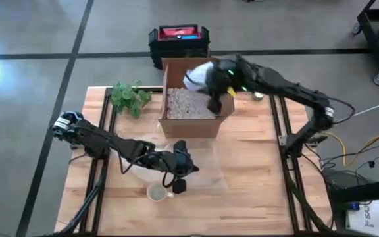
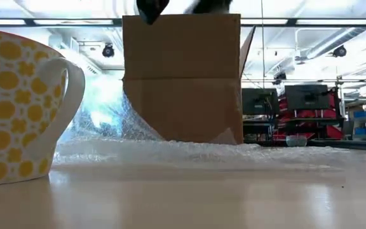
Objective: Wrap mug
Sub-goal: Put the wrapped blue mug into the cardboard box
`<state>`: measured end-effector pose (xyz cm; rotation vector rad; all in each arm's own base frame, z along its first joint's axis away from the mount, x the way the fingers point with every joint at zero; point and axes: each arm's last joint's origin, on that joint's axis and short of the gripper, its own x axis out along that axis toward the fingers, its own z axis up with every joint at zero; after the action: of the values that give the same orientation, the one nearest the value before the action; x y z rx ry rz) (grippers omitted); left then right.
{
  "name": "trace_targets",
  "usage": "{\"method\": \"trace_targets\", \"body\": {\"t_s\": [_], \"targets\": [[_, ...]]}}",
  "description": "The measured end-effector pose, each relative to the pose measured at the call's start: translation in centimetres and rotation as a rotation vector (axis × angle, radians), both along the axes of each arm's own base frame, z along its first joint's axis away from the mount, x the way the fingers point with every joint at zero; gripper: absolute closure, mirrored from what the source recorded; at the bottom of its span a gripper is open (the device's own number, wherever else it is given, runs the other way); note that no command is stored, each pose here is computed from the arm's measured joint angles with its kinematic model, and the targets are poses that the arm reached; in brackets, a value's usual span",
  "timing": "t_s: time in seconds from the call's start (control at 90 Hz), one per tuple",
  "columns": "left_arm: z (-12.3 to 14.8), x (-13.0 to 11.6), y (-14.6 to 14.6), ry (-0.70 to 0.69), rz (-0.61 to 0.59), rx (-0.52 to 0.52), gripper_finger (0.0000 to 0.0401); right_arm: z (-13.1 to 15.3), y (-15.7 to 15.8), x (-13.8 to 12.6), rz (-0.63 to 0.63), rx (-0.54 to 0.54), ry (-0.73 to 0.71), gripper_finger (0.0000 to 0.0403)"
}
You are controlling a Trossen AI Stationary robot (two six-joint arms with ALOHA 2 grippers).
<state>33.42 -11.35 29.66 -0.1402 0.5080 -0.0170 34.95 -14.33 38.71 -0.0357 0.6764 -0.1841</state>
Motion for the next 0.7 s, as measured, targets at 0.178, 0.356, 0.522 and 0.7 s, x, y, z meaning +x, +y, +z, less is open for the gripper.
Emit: {"method": "trace_targets", "body": {"t_s": [0.178, 0.356, 0.522, 0.7], "targets": [[-0.1, -0.1, -0.3, 0.011, 0.004, -0.019, 0.0401, -5.1, -4.3, 2.6, -0.052, 0.139, 0.227, 0.0400], [-0.2, -0.2, -0.4, 0.021, -0.001, -0.013, 0.0401, -9.3, -5.3, 4.8, -0.027, 0.186, 0.365, 0.0400], [-0.2, -0.2, -0.4, 0.021, -0.001, -0.013, 0.0401, -12.0, -5.6, 5.7, -0.050, 0.236, 0.430, 0.0378], [-0.2, -0.2, -0.4, 0.021, -0.001, -0.013, 0.0401, -13.0, -5.8, 6.0, -0.063, 0.251, 0.449, 0.0305]]}}
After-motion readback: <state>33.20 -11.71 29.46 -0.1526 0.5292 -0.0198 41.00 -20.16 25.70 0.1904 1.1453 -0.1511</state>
